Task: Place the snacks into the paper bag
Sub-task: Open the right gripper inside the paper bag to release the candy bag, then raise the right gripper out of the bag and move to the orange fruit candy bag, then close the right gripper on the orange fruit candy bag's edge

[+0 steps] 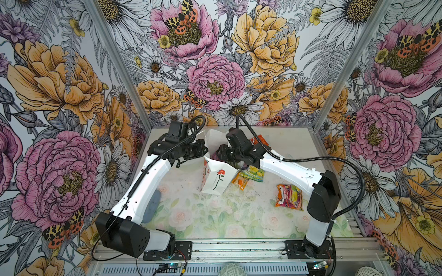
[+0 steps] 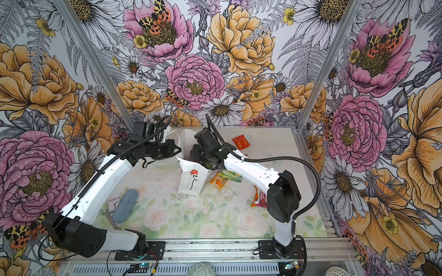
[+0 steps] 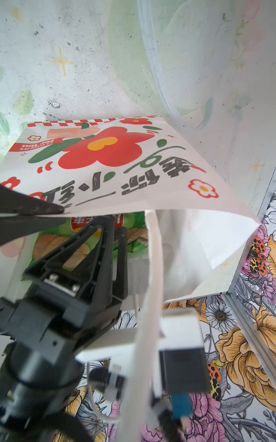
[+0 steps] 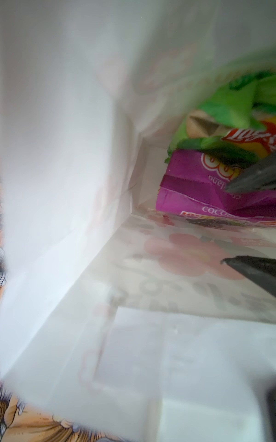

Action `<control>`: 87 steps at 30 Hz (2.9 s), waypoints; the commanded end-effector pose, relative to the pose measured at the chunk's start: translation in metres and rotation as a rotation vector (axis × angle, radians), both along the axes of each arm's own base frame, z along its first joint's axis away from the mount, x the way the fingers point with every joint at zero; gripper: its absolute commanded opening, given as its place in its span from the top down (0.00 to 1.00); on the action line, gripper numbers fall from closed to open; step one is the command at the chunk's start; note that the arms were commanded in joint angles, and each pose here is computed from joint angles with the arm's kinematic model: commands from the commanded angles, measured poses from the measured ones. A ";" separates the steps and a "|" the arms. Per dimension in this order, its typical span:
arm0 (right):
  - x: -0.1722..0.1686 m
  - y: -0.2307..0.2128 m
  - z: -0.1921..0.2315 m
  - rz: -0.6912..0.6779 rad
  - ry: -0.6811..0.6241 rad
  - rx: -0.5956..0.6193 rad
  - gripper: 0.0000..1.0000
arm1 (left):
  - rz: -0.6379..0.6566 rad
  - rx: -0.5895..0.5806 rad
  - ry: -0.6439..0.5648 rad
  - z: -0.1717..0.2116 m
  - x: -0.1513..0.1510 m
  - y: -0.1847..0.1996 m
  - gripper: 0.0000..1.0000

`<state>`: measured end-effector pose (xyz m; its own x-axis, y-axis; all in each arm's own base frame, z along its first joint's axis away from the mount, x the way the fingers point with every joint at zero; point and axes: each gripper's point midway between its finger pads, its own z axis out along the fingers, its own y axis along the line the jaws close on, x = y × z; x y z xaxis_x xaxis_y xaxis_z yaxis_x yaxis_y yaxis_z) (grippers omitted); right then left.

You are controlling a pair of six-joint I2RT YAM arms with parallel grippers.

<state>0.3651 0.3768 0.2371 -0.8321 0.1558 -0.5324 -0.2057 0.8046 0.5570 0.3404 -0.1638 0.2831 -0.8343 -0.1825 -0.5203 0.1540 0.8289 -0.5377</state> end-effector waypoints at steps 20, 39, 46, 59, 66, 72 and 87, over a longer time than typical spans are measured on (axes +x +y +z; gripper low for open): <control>-0.068 -0.150 0.097 -0.219 -0.214 -0.021 0.30 | 0.073 -0.028 -0.095 0.016 0.023 0.023 1.00; -0.120 -0.275 -0.122 -0.437 0.248 -0.428 0.24 | 0.115 -0.041 -0.100 0.017 0.025 0.035 1.00; -0.118 -0.278 -0.162 -0.412 0.337 -0.485 0.27 | 0.137 -0.062 -0.098 0.016 0.028 0.042 1.00; -0.112 -0.274 -0.220 -0.335 0.462 -0.486 0.38 | 0.177 -0.015 -0.100 0.008 0.034 0.056 1.00; -0.116 -0.278 -0.210 -0.327 0.445 -0.549 0.47 | 0.192 -0.010 -0.097 0.007 0.036 0.061 1.00; -0.117 -0.276 -0.187 -0.290 0.391 -0.684 0.45 | 0.187 -0.019 -0.089 0.005 0.037 0.059 1.00; -0.117 -0.273 -0.220 -0.254 0.417 -0.878 0.51 | 0.187 -0.022 -0.098 0.009 0.035 0.059 1.00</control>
